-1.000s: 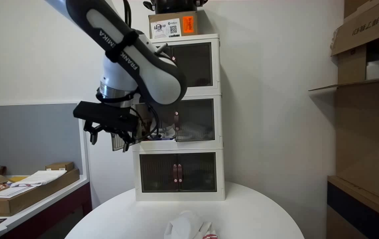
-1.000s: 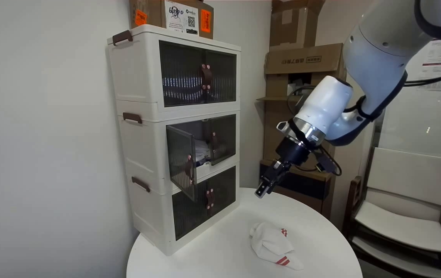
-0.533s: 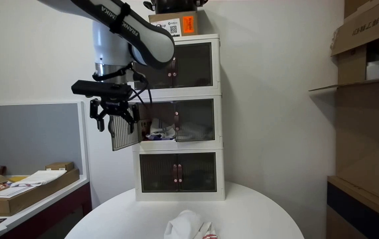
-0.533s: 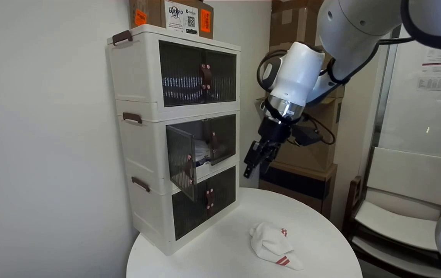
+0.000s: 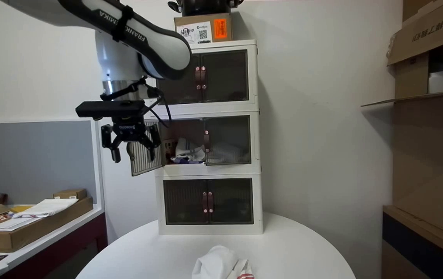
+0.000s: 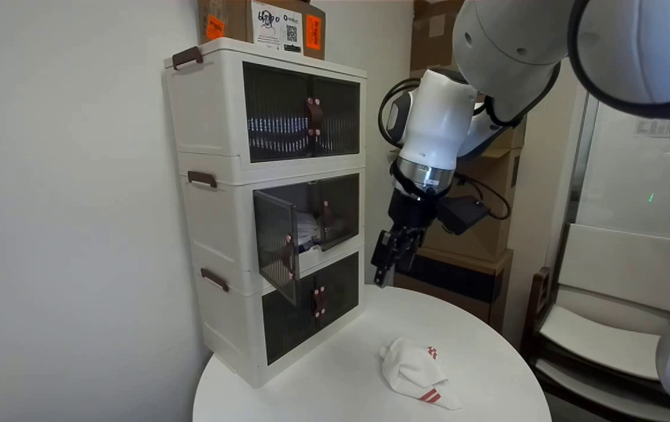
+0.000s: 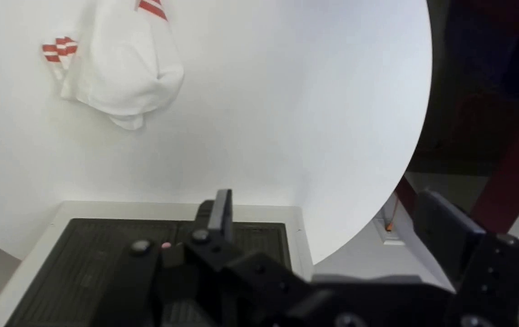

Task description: Open the left cabinet door of the middle segment

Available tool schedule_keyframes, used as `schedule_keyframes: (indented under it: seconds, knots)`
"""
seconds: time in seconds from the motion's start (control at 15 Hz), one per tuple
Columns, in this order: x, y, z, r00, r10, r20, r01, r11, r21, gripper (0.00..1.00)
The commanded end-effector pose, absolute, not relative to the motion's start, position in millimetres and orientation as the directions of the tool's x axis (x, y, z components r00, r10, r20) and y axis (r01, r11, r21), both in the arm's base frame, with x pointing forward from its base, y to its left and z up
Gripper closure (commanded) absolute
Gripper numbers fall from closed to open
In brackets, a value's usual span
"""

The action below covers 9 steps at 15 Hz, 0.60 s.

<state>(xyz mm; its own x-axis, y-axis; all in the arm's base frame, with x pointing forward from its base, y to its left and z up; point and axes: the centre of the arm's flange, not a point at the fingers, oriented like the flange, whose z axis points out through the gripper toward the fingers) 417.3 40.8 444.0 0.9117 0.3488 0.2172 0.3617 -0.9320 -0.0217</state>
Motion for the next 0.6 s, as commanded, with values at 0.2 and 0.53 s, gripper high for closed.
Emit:
schedule_keyframes:
  seconds: [0.2, 0.53]
  knots:
    - [393.2, 36.3, 415.1, 0.873, 0.459, 0.164, 0.476, -0.875, -0.085, 0.00]
    - [387.3, 36.3, 407.9, 0.866, 0.477, 0.150, 0.493, -0.864, -0.099, 0.00]
